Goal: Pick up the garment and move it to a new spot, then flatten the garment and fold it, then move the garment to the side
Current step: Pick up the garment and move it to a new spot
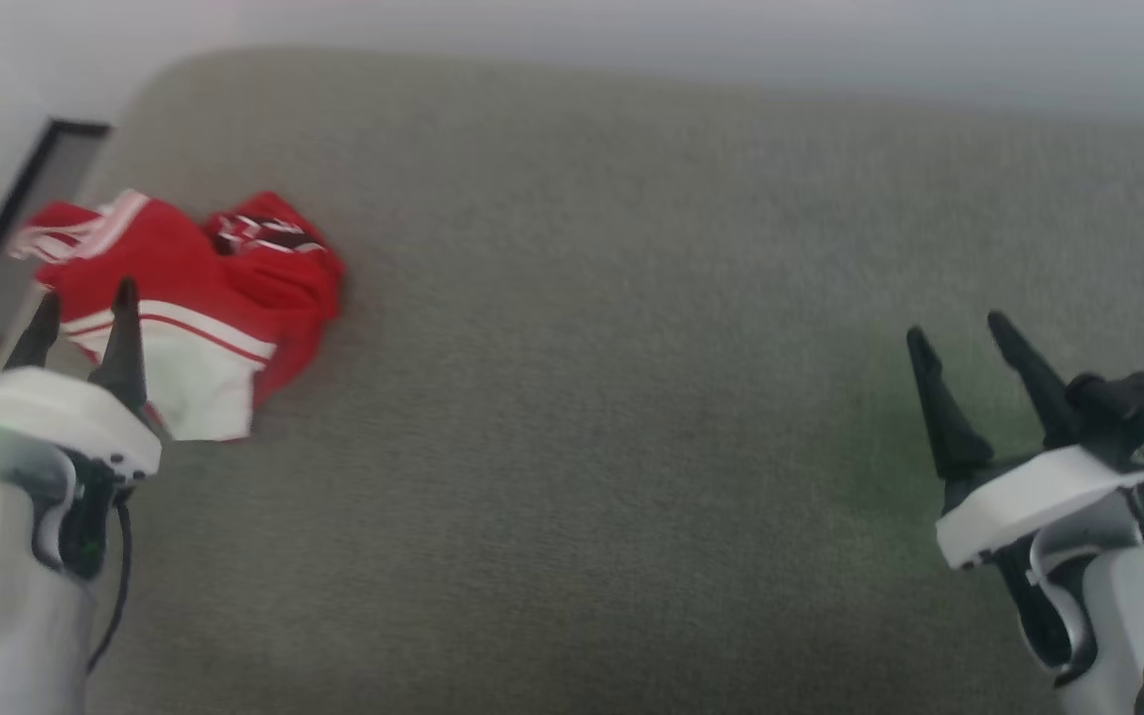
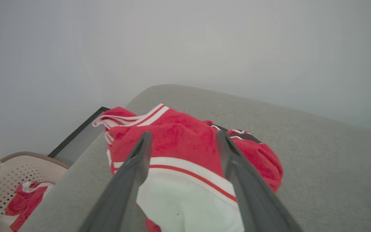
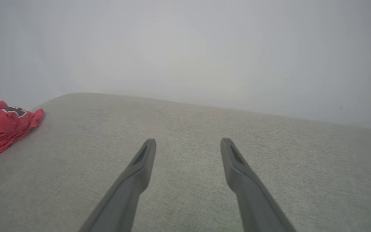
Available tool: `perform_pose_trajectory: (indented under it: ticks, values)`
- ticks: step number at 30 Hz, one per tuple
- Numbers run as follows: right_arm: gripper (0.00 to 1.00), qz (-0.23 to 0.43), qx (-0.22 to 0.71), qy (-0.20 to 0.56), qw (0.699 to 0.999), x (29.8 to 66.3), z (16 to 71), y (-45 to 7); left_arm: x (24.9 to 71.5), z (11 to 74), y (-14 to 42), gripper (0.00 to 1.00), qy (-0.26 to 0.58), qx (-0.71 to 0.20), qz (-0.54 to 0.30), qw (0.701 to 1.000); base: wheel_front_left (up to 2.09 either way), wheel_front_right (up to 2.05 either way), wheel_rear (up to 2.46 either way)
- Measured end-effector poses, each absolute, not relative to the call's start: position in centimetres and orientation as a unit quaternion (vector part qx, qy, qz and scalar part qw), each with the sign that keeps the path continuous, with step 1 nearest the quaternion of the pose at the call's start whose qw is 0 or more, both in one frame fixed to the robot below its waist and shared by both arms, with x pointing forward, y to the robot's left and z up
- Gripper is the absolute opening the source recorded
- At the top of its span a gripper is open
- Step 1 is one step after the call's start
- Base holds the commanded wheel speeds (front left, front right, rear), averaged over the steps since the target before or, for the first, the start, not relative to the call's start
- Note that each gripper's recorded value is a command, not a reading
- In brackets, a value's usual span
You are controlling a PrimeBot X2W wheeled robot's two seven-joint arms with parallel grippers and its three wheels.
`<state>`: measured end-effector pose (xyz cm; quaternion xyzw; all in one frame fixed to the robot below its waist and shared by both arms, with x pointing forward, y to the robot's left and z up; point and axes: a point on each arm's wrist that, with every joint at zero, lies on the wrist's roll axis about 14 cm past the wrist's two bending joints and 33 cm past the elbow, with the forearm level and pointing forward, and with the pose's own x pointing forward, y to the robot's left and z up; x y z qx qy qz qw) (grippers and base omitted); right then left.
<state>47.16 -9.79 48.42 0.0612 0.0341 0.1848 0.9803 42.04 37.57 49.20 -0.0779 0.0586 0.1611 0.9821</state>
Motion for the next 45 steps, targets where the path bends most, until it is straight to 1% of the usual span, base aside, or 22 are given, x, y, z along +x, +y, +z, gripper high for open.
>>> perform_pose_trajectory:
  ticks: [2, 3, 4, 5, 7, 11, 15, 21, 23, 26, 27, 28, 31, 36, 41, 45]
  values:
    - [1.0, 0.178, 0.06, 0.042, 0.981, 47.8, 47.6, -10.3, 43.5, 47.4, 37.4, 1.0, 0.094, -0.071, 0.155, 0.981, 0.0, 0.0, 0.0]
    - [1.0, 0.178, 0.06, 0.042, 0.981, 47.8, 47.6, -10.3, 43.5, 47.4, 37.4, 1.0, 0.094, -0.071, 0.155, 0.981, 0.0, 0.0, 0.0]
    - [1.0, 0.172, 0.059, 0.051, 0.982, 48.3, 46.6, -10.8, 44.8, 45.3, 37.3, 1.0, 0.137, -0.079, 0.156, 0.975, 0.0, 0.0, 0.0]
    - [1.0, 0.172, 0.059, 0.051, 0.982, 48.3, 46.6, -10.8, 44.8, 45.3, 37.3, 1.0, 0.137, -0.079, 0.156, 0.975, 0.0, 0.0, 0.0]
    - [1.0, 0.166, 0.057, 0.061, 0.983, 48.8, 45.6, -11.3, 45.8, 43.0, 37.1, 1.0, 0.183, -0.077, 0.154, 0.968, 0.0, 0.0, 0.0]
    - [1.0, 0.155, 0.054, 0.081, 0.983, 49.3, 43.6, -12.3, 46.6, 38.3, 36.7, 1.0, 0.282, -0.102, 0.162, 0.94, 0.0, 0.0, 0.0]
    - [1.0, 0.149, 0.052, 0.096, 0.983, 49.7, 42.2, -12.8, 47.5, 35.9, 36.7, 1.0, 0.347, -0.119, 0.169, 0.915, 0.0, 0.0, 0.0]
    - [1.0, 0.145, 0.047, 0.104, 0.983, 50.1, 41.4, -13.3, 47.8, 34.3, 36.6, 1.0, 0.419, -0.144, 0.176, 0.879, 0.0, 0.0, 0.0]
    - [1.0, 0.144, 0.047, 0.104, 0.983, 50.1, 41.5, -13.3, 47.7, 34.1, 36.4, 1.0, 0.432, -0.143, 0.174, 0.873, 0.0, 0.0, 0.0]
    - [1.0, 0.143, 0.048, 0.102, 0.983, 50.1, 41.6, -13.3, 47.7, 34.1, 36.4, 1.0, 0.435, -0.137, 0.173, 0.873, 0.0, 0.0, 0.0]
    - [1.0, 0.142, 0.048, 0.101, 0.984, 50.0, 41.8, -13.3, 47.7, 34.2, 36.4, 0.16, 0.432, -0.137, 0.174, 0.875, 0.0, 0.0, 0.0]
    - [1.0, 0.14, 0.048, 0.099, 0.984, 50.0, 41.9, -13.4, 47.7, 34.3, 36.5, 0.0, 0.426, -0.14, 0.177, 0.876, 0.0, 0.0, 0.0]
    - [1.0, 0.134, 0.047, 0.092, 0.986, 50.0, 42.6, -13.8, 47.5, 35.0, 37.0, 0.0, 0.419, -0.127, 0.178, 0.881, 0.0, 0.0, 0.0]
    - [1.0, 0.127, 0.048, 0.08, 0.988, 49.2, 43.9, -14.2, 47.5, 37.5, 37.5, 0.0, 0.381, -0.097, 0.172, 0.903, 0.0, 0.0, 0.0]
    - [1.0, 0.127, 0.049, 0.058, 0.989, 48.3, 46.0, -14.1, 48.7, 42.8, 38.9, 0.0, 0.307, -0.046, 0.162, 0.937, 0.0, 0.0, 0.0]
    - [1.0, 0.128, 0.055, 0.042, 0.989, 47.6, 47.6, -13.9, 49.9, 48.0, 39.0, 0.0, 0.244, -0.012, 0.142, 0.959, 0.0, 0.0, 0.0]
